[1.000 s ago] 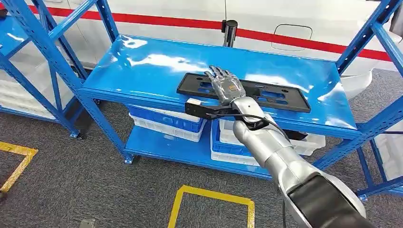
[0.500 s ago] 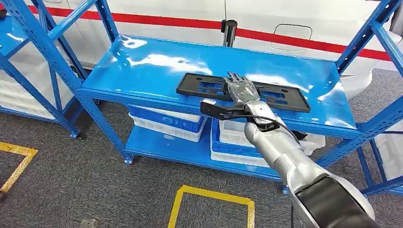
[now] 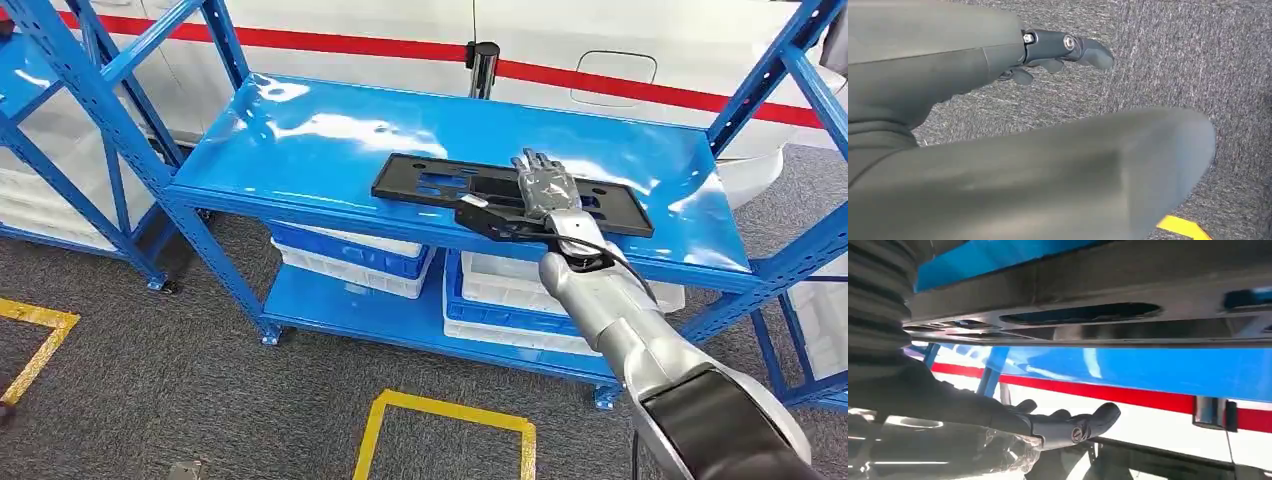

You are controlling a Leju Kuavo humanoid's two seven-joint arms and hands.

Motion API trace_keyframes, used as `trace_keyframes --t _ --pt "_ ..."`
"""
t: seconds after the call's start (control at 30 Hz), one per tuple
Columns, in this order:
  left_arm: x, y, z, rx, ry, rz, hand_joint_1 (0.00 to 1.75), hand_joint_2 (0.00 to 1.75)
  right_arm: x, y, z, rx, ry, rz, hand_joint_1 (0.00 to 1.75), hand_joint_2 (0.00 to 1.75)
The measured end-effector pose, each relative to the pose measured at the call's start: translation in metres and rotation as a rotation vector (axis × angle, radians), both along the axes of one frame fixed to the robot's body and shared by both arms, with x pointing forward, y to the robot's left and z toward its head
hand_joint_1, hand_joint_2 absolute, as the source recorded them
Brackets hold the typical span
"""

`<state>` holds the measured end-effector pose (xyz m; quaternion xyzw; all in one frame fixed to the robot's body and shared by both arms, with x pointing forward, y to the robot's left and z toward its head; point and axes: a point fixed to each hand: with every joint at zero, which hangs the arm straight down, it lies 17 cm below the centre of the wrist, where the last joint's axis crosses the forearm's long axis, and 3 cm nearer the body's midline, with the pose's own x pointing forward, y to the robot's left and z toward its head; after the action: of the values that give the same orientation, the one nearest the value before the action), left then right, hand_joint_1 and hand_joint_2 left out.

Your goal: Take the parts from the cabinet and place them on the table.

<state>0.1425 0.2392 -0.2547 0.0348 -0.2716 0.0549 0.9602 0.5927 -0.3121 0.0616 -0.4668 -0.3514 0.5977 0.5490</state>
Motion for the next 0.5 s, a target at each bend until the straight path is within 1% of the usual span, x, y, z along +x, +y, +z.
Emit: trace_keyframes --t 0.17,0.3,0.47,0.5 --pt "0.000 0.002 0.000 0.005 -0.005 0.001 0.00 0.00 0.000 -0.023 0.003 -0.037 0.014 -0.059 0.00 1.75" --pt "-0.001 0.001 0.000 0.004 -0.006 0.000 0.00 0.00 -0.002 -0.050 0.006 -0.084 0.020 -0.124 0.00 1.75" --pt "-0.001 0.001 0.000 0.003 -0.006 0.000 0.00 0.00 -0.005 -0.065 0.005 -0.096 0.025 -0.154 0.00 1.75" --pt "-0.001 0.001 0.000 0.003 -0.006 0.000 0.00 0.00 -0.006 -0.068 0.005 -0.101 0.029 -0.161 0.61 1.75"
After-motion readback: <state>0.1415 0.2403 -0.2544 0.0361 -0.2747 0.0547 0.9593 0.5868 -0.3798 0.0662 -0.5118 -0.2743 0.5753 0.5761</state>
